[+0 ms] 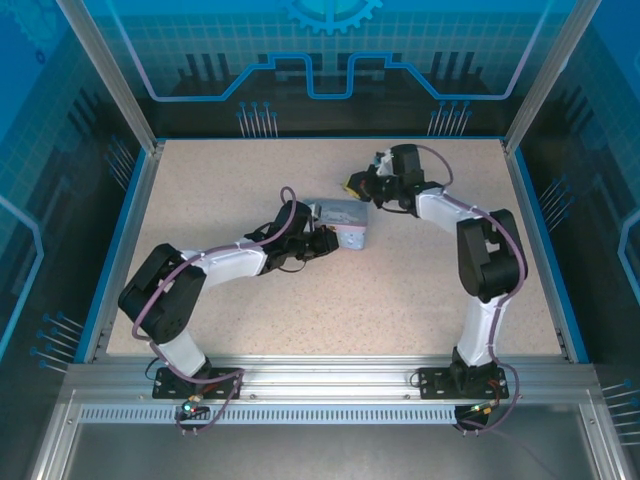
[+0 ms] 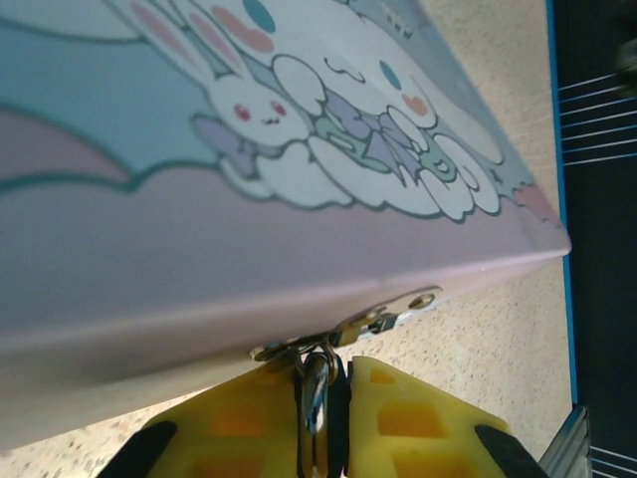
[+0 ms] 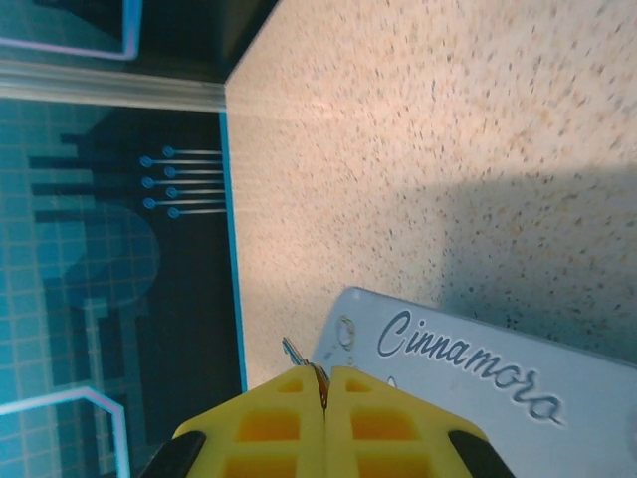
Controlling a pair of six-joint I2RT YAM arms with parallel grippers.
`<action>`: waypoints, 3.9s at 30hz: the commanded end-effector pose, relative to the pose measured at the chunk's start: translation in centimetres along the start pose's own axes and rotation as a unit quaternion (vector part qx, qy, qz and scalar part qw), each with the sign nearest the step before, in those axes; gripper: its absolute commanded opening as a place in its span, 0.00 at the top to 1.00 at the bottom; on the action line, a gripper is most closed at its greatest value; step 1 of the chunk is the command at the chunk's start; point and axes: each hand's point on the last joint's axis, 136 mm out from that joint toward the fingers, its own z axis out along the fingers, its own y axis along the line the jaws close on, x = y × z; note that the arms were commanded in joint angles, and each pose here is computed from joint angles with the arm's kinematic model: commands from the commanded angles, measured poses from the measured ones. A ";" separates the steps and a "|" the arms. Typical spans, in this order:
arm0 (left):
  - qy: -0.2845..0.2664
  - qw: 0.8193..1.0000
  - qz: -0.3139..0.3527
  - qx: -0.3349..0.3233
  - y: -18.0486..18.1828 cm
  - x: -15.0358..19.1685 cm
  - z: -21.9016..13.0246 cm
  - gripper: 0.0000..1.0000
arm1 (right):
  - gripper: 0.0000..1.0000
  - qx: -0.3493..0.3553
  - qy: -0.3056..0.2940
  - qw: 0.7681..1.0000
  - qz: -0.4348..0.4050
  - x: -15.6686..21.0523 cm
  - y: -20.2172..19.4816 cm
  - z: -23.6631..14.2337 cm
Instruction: Unlock the padlock with the key
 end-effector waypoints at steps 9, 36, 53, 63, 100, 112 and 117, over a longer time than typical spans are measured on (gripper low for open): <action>0.018 0.997 -0.057 0.057 -1.8 -0.8 0.0 1.00 | 1.00 -0.059 -0.038 0.996 -0.055 3.8 3.9 -9.8; -0.025 0.965 -0.175 0.191 -4.5 -4.2 -1.9 1.00 | 1.00 -0.108 -0.043 0.993 0.008 13.5 -1.7 -8.9; -0.036 0.964 -0.179 0.192 -4.5 -4.5 -2.3 1.00 | 1.00 -0.101 -0.064 0.989 0.090 13.0 -3.5 -6.8; -0.036 0.964 -0.180 0.194 -4.5 -4.5 -2.3 1.00 | 1.00 -0.096 -0.063 0.989 0.090 13.4 -3.3 -6.1; -0.039 0.963 -0.177 0.201 -4.8 -4.6 -2.6 1.00 | 1.00 -0.108 -0.059 0.989 0.086 12.6 -1.9 -4.5; -0.038 0.960 -0.179 0.211 -5.1 -4.6 -2.5 1.00 | 1.00 -0.127 -0.060 0.985 0.101 12.1 -1.5 -3.9; -0.039 0.959 -0.178 0.216 -5.2 -4.5 -2.6 1.00 | 1.00 -0.153 -0.046 0.981 0.112 12.1 -1.0 -3.4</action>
